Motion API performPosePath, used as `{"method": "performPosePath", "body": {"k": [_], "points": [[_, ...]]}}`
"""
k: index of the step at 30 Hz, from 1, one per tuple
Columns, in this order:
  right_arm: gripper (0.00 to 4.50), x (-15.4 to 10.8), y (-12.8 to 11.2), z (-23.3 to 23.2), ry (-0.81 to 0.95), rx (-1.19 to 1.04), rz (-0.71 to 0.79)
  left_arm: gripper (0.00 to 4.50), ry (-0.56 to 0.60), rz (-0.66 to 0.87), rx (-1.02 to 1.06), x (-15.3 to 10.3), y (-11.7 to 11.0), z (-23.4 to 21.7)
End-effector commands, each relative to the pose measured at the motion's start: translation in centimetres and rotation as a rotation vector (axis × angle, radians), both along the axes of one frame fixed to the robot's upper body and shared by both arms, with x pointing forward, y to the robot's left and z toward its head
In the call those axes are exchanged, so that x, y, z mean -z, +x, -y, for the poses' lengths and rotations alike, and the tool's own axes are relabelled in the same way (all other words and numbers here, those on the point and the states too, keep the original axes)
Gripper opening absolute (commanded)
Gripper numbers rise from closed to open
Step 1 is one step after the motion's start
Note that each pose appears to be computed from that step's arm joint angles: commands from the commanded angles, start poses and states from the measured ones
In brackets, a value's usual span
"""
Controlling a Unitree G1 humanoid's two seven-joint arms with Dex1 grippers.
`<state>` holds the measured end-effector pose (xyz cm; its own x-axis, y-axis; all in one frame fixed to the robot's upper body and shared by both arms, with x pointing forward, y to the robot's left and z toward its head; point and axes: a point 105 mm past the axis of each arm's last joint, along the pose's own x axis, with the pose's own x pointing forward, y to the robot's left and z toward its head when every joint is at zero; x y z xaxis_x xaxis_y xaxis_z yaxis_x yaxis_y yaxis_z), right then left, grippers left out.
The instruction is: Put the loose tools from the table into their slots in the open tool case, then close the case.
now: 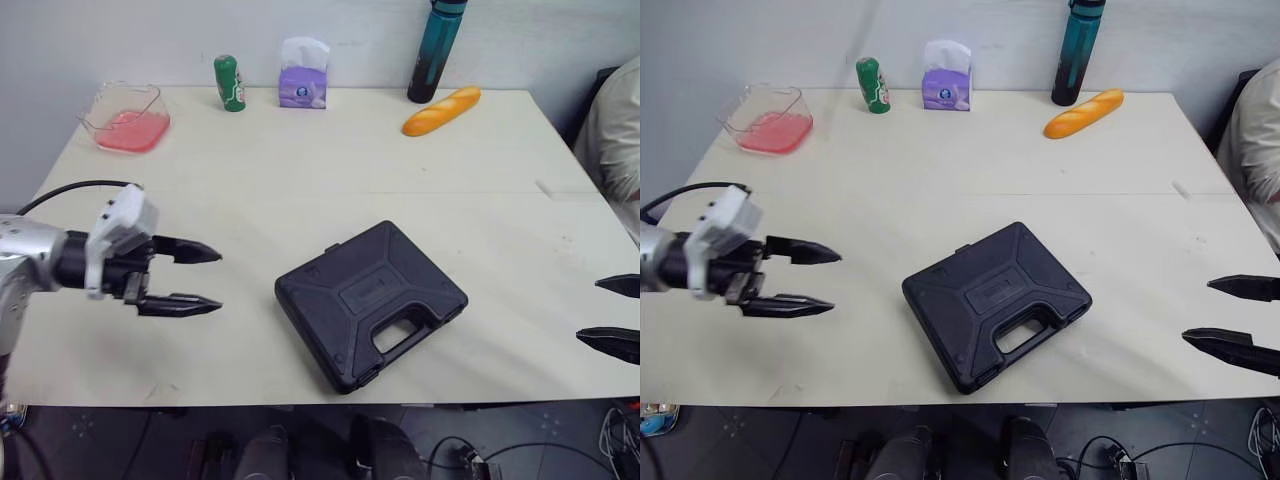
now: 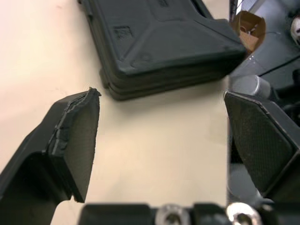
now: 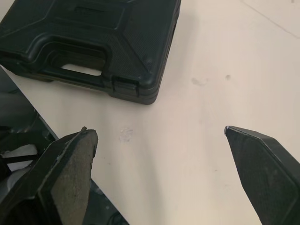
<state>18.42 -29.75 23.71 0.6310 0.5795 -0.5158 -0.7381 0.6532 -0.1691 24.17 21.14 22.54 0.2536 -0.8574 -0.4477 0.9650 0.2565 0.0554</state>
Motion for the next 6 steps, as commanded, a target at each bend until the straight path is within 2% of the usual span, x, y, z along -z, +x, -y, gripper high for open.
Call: {"method": "performPosePath", "body": {"k": [1,6], "points": [[4.50,-1.08,0.09,0.76,-0.044,0.006,0.053,4.43,-0.029,0.075,-0.064,-2.03,-0.93,-1.34],[4.50,-1.33,0.68,0.69,-0.024,-0.020,0.066,4.43,-0.122,0.068,-0.136,-2.09,-0.31,-2.18]]}}
